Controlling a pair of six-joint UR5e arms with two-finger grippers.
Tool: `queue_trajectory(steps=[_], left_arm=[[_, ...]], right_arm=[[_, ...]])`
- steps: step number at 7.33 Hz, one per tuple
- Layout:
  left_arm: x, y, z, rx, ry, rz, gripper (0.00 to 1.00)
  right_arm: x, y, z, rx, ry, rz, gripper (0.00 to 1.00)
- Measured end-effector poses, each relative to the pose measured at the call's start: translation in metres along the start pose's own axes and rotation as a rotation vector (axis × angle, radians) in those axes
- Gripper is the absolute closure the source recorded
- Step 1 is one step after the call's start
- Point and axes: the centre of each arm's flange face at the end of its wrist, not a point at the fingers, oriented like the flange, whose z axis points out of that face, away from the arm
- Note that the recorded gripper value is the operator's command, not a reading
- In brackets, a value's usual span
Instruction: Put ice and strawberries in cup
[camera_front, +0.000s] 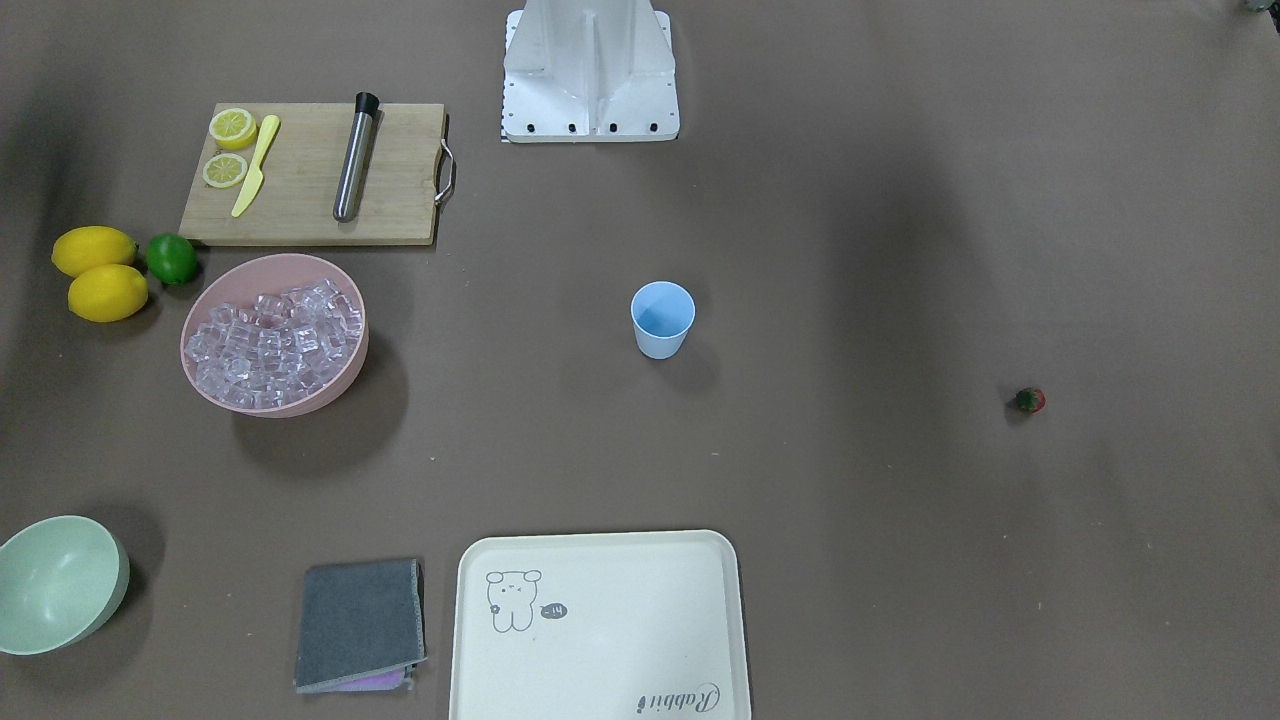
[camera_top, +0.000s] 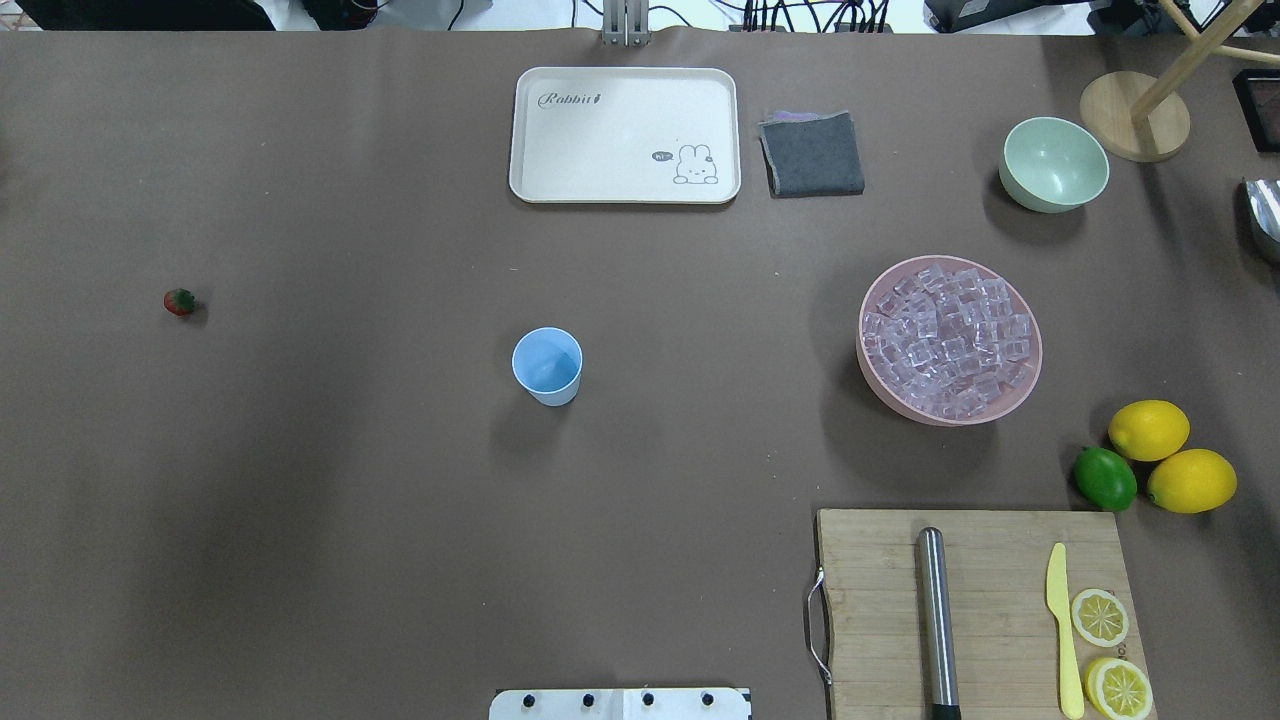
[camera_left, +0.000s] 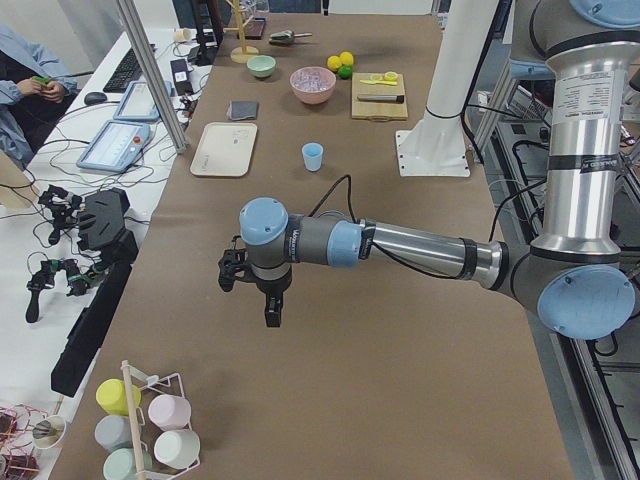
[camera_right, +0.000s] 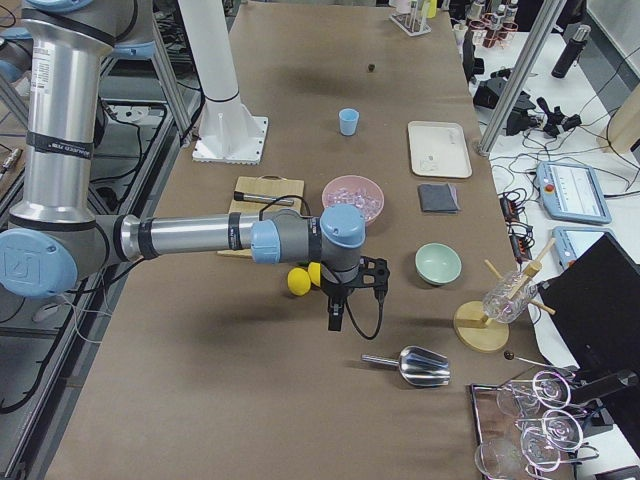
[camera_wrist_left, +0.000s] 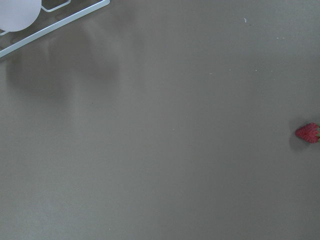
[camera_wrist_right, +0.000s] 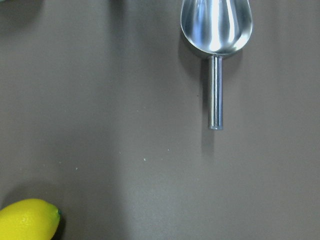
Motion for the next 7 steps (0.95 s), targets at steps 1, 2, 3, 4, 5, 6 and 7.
queue_trajectory(steps=[1,2,3,4,5,6,7], left_arm=[[0.007,-0.013,-0.005,0.029,0.006,0.026,0.02],[0.011,-0.023,-0.007,0.045,0.011,0.043,0.02],[0.015,-0.027,-0.009,0.055,0.014,0.056,0.02],[0.017,-0.029,-0.009,0.058,0.016,0.063,0.02],[0.020,-0.030,-0.007,0.056,0.018,0.071,0.02],[0.022,-0.030,-0.005,0.054,0.019,0.079,0.02],[0.025,-0.030,-0.003,0.051,0.024,0.087,0.02]], right_arm=[[-0.008,-0.004,-0.008,0.041,-0.007,-0.014,0.00],[-0.016,-0.008,-0.017,0.094,-0.019,-0.043,0.00],[-0.030,-0.012,-0.025,0.137,-0.036,-0.044,0.00],[-0.053,-0.015,-0.031,0.158,-0.057,-0.012,0.00],[-0.086,-0.018,-0.033,0.160,-0.080,0.028,0.00],[-0.128,-0.017,-0.031,0.151,-0.099,0.074,0.01],[-0.179,-0.014,-0.024,0.145,-0.103,0.132,0.01]])
